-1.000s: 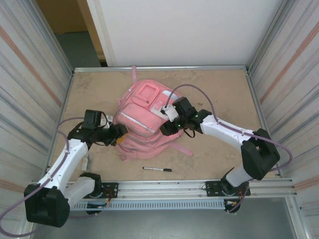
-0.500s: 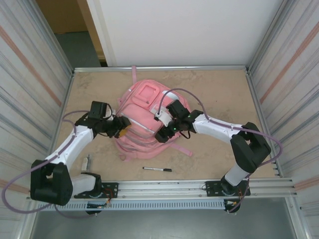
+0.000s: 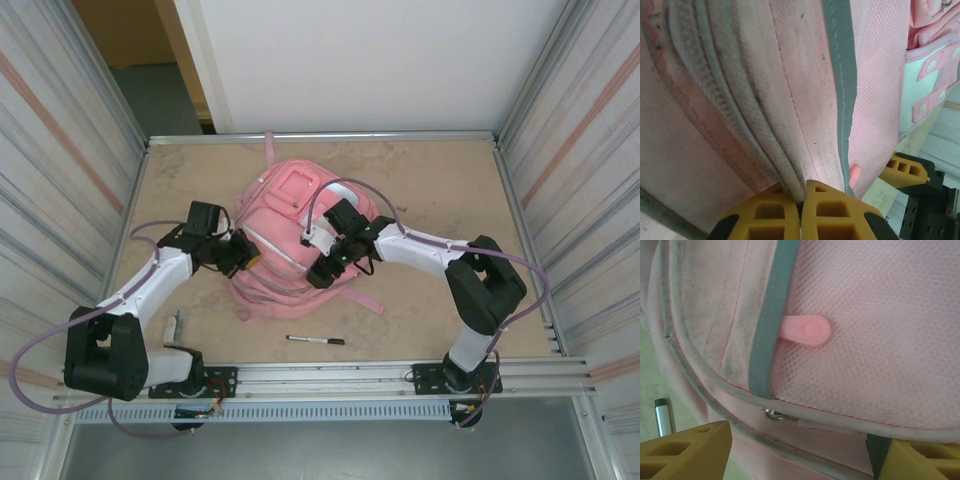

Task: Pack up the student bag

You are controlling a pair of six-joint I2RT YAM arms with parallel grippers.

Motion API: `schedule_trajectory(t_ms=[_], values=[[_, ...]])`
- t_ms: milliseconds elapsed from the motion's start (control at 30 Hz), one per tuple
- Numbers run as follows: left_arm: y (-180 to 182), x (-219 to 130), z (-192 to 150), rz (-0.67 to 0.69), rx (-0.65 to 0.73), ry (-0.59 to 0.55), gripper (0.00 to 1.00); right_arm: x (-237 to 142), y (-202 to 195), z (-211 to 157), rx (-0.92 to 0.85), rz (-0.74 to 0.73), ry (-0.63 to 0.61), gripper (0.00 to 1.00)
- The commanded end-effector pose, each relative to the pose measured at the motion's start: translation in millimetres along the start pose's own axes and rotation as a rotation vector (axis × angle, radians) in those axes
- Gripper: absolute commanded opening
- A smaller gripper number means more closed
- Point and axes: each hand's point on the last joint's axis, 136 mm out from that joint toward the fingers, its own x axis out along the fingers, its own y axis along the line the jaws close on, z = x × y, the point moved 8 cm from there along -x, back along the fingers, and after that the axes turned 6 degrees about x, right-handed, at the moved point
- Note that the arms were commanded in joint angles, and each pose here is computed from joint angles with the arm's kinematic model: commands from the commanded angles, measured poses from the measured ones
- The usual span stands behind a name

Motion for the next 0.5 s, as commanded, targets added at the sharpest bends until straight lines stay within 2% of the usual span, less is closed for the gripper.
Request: schedule_trajectory(t_ms=[0, 167, 300, 333, 467], values=[[-25.1, -17.0, -0.6, -0.072, 0.078, -0.001, 0.00, 0.0, 17.5, 14.8, -0.102, 0.091, -0.041, 0.71], [-29.0, -19.3, 0.6, -0.108, 0.050, 0.012, 0.00, 3.9, 20.8, 10.8, -0.105, 0.071, -0.024, 0.69], [-29.2, -15.6, -0.7, -0.130, 0.035, 0.017, 0.00, 6.6, 19.4, 5.5, -0.103, 0.009, -0.025, 0.62], [-28.1, -14.4, -0.9, -0.132, 0.029, 0.015, 0.00, 5.4, 18.7, 5.8, -0.092, -0.011, -0.033, 0.59], [-26.8, -12.6, -3.3, -0.137, 0.019, 0.023, 0.00, -1.5, 22.8, 11.4, -0.037, 0.015, -0.085, 0.26]])
